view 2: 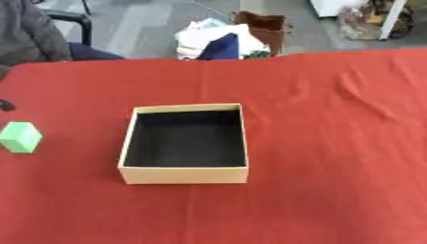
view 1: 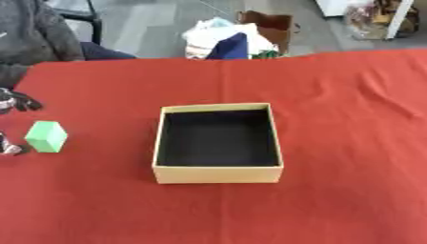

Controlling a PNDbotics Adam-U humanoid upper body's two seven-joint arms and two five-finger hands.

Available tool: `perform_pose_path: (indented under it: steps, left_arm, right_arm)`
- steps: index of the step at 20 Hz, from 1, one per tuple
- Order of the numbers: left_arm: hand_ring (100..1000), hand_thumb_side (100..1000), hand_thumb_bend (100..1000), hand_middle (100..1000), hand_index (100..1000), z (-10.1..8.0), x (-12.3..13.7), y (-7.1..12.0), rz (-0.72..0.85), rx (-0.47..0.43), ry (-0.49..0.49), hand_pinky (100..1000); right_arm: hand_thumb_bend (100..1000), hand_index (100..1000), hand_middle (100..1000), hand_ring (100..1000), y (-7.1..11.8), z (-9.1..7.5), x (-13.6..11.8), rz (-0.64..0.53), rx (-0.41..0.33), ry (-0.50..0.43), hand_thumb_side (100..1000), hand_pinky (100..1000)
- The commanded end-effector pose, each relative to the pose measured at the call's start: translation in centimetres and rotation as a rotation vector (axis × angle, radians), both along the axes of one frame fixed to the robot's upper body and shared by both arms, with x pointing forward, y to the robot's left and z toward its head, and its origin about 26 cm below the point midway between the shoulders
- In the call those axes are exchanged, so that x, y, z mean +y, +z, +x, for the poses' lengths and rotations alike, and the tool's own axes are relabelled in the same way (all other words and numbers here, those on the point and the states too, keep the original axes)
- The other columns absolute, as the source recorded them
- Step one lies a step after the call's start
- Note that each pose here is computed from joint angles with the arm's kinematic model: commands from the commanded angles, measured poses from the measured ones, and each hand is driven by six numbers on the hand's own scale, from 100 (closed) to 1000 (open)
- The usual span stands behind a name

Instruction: Pick up objects on the table and place them in the box.

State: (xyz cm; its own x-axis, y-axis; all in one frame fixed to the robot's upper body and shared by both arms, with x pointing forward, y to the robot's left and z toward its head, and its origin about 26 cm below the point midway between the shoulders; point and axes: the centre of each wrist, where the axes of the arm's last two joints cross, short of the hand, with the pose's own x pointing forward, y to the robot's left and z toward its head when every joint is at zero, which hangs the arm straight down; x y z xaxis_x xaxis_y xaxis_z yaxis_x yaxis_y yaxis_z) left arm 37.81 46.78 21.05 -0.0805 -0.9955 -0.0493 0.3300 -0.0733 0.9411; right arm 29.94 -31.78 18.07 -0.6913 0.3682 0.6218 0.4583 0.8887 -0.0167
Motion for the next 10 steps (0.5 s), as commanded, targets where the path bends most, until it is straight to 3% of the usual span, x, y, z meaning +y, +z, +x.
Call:
perform_pose_path:
  steps: [1, 10]
  left_arm:
    - [861, 100, 455, 819, 914, 0.3, 0.3, 1.0, 0.029, -0.045, 0.010, 890]
    - [844, 100, 419, 792, 880, 1.6, 0.1, -1.4, 0.043, -0.051, 0.049, 886]
  right_arm:
    - [100, 887, 785, 755, 0.8, 0.0, -0.2, -0.028, -0.020, 0.003, 527, 632]
    - [100, 887, 785, 756, 0.8, 0.0, -0.1, -0.024, -0.023, 0.005, 527, 632]
